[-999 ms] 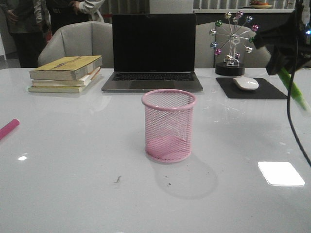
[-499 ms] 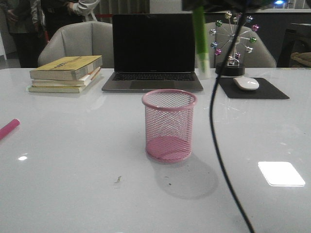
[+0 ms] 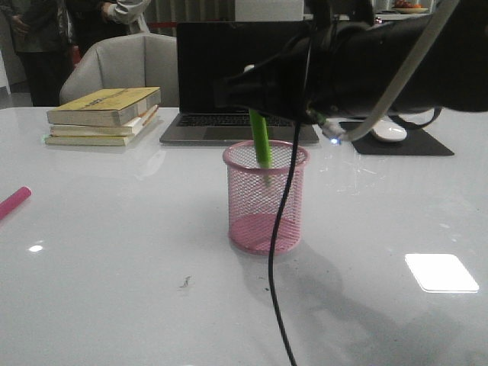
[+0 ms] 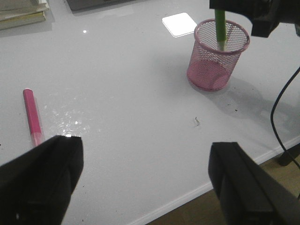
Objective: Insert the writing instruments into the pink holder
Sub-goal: 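Lower the green marker into the holder and open the right gripper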
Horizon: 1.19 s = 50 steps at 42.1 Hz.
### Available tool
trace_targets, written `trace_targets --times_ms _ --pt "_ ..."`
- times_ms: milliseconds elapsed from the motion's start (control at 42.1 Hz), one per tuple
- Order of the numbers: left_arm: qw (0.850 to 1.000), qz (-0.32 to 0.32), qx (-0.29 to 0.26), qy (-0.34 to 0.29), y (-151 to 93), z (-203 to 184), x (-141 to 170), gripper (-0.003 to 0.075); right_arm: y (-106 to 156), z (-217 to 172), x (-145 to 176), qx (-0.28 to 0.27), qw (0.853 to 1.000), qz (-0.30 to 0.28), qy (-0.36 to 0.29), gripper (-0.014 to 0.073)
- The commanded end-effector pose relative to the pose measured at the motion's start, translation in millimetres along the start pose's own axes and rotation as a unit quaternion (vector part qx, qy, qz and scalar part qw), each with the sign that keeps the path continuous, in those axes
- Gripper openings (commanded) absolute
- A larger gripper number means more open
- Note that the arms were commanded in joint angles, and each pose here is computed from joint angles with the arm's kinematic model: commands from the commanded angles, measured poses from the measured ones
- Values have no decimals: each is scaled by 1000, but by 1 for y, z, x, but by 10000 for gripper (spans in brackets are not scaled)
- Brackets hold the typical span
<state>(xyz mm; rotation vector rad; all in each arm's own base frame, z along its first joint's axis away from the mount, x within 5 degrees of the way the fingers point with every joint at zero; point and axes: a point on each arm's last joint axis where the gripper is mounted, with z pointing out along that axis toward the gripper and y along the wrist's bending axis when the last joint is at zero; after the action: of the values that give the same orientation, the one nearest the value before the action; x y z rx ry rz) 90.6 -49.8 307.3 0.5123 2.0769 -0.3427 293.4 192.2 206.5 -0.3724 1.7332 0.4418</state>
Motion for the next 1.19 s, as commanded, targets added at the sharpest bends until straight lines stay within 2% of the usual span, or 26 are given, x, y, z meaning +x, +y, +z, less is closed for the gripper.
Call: trace_targets --times_ms 0,71,119,285,404,594,856,999,1165 --pt "999 -3 1 -47 -1 -3 -15 601 1 -2 -25 -4 998 -4 -70 306" --pt "999 -3 1 -47 -1 -3 -15 601 1 -2 -24 -4 998 -4 -66 411" --pt "999 -3 1 -47 -1 -3 -15 601 2 -4 -28 -5 998 -4 -64 446" --pt "999 -3 1 -47 -1 -3 -15 601 5 -24 -55 -12 999 -13 -26 448" --pt "999 -3 1 -47 -1 -3 -15 601 8 -49 -75 -25 997 -65 39 448" --pt "999 -3 1 -47 -1 -3 -15 601 10 -105 -98 -50 984 -77 152 447" --pt "999 -3 1 -47 -1 -3 -15 601 4 -171 -96 -48 952 -56 296 447" --pt "999 -3 2 -46 -1 -3 -14 601 -3 -198 -101 -8 952 -25 305 447" --pt "999 -11 3 -37 -1 -3 -13 601 -5 -229 -101 -10 964 -24 266 447"
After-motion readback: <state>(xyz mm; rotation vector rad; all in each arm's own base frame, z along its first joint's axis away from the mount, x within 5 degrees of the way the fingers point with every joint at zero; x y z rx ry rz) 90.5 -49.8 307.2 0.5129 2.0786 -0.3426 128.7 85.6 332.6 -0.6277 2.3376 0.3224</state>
